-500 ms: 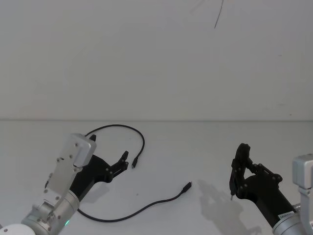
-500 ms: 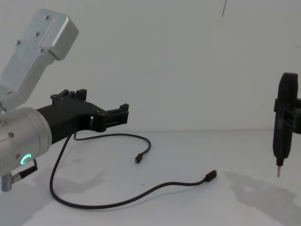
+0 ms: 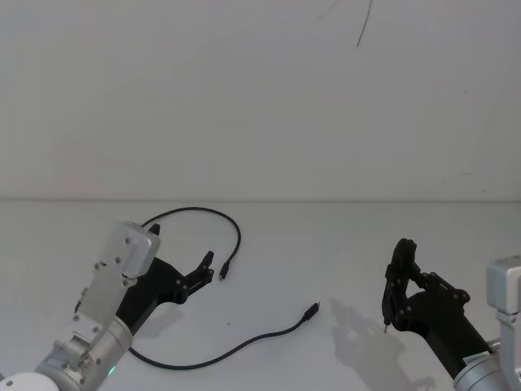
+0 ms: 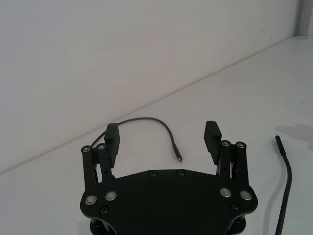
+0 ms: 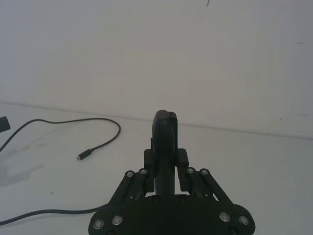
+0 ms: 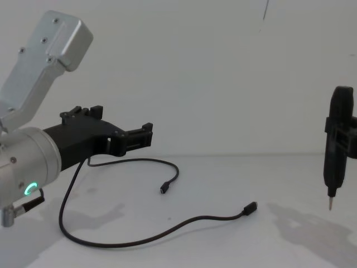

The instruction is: Pick up the data cable with the one hand.

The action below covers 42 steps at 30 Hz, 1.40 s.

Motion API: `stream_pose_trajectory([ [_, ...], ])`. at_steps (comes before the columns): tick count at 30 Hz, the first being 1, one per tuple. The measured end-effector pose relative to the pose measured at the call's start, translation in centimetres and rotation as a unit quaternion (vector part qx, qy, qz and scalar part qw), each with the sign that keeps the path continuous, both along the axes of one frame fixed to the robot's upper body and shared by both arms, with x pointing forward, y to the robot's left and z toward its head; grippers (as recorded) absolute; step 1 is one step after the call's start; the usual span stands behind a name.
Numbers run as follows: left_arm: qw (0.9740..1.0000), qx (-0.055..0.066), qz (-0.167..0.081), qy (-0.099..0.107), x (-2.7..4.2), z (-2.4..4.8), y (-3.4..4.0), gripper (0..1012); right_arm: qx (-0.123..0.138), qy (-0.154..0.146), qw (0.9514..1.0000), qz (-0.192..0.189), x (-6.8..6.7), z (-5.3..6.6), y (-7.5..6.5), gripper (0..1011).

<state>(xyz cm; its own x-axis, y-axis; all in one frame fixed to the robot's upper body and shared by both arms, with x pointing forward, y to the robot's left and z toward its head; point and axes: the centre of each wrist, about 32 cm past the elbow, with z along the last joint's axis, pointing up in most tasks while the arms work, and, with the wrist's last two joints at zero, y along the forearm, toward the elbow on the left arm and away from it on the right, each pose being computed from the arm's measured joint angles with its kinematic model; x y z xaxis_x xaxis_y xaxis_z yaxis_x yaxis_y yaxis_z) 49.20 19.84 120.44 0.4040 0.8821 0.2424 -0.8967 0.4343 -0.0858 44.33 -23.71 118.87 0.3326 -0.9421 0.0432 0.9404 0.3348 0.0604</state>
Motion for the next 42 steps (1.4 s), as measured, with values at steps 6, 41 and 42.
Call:
stream_pose_trajectory([
  [6, 1.0000, 0.000, 0.000, 0.000, 0.00, 0.00, 0.00, 1001, 0.000, 0.000, 1.0000, 0.000, 0.00, 0.00, 0.00, 269],
  [41, 1.0000, 0.000, 0.000, 0.000, 0.00, 0.00, 0.00, 1001, 0.000, 0.000, 1.0000, 0.000, 0.00, 0.00, 0.00, 269],
  [42, 1.0000, 0.000, 0.000, 0.000, 0.00, 0.00, 0.00, 1001, 0.000, 0.000, 1.0000, 0.000, 0.00, 0.00, 0.00, 269],
])
